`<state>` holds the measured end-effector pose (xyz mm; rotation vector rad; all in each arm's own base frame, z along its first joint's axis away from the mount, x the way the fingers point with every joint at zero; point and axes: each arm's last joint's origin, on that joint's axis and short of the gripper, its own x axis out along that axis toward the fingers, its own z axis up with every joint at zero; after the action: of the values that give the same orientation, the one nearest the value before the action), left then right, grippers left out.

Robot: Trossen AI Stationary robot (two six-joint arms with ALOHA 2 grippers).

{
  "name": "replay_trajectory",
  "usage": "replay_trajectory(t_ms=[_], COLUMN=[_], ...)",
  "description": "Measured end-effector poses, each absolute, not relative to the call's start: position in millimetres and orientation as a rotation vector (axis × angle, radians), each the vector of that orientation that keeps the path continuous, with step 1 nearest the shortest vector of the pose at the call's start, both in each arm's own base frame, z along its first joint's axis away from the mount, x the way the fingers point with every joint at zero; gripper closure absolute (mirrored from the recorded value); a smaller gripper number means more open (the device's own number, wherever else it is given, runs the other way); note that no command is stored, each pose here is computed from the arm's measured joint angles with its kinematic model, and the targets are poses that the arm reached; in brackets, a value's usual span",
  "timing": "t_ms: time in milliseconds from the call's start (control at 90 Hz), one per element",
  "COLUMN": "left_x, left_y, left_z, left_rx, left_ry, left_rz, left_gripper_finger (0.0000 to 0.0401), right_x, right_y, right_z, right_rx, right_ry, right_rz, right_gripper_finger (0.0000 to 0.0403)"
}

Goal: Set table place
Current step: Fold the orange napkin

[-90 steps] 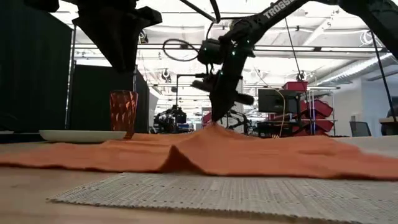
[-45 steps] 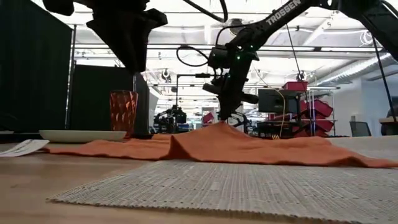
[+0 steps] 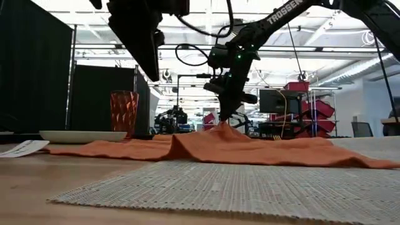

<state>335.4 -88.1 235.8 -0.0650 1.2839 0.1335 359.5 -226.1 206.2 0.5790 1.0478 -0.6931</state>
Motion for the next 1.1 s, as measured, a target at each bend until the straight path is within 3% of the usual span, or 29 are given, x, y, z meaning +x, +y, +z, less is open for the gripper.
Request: replay_trajectory(t_ms=[144,289,444,633,1100], left_x=[350,378,392,394,404], left_y=[-84,-92,-93,-97,-105], left_z=[205,184,211,249,240], left_rx=[-0.071,-0.083,0.005,-0.072,-0.279], left_ry=[1.467,1.51,1.419,1.289,1.221], left_rz=[0.233,0.187,0.266,0.254,0.332], left_gripper_finger=[0.0318,0.0318,0.0318,0.0318,0.0318], right_x=[358,359,359,358,353], right_y=[-230,-230,-229,-230,-235], right_z=[207,207,207,207,210], right_rx=[0.563,0.55,0.531,0.523,0.484], right_ry=[1.04,1.035,1.049,1.054,1.067], right_rz=[-0.675,-0.648,-0.63,-0.607,-0.551], right_gripper_finger=[0.0403,0.0403,0.0403,0.0403,0.0403])
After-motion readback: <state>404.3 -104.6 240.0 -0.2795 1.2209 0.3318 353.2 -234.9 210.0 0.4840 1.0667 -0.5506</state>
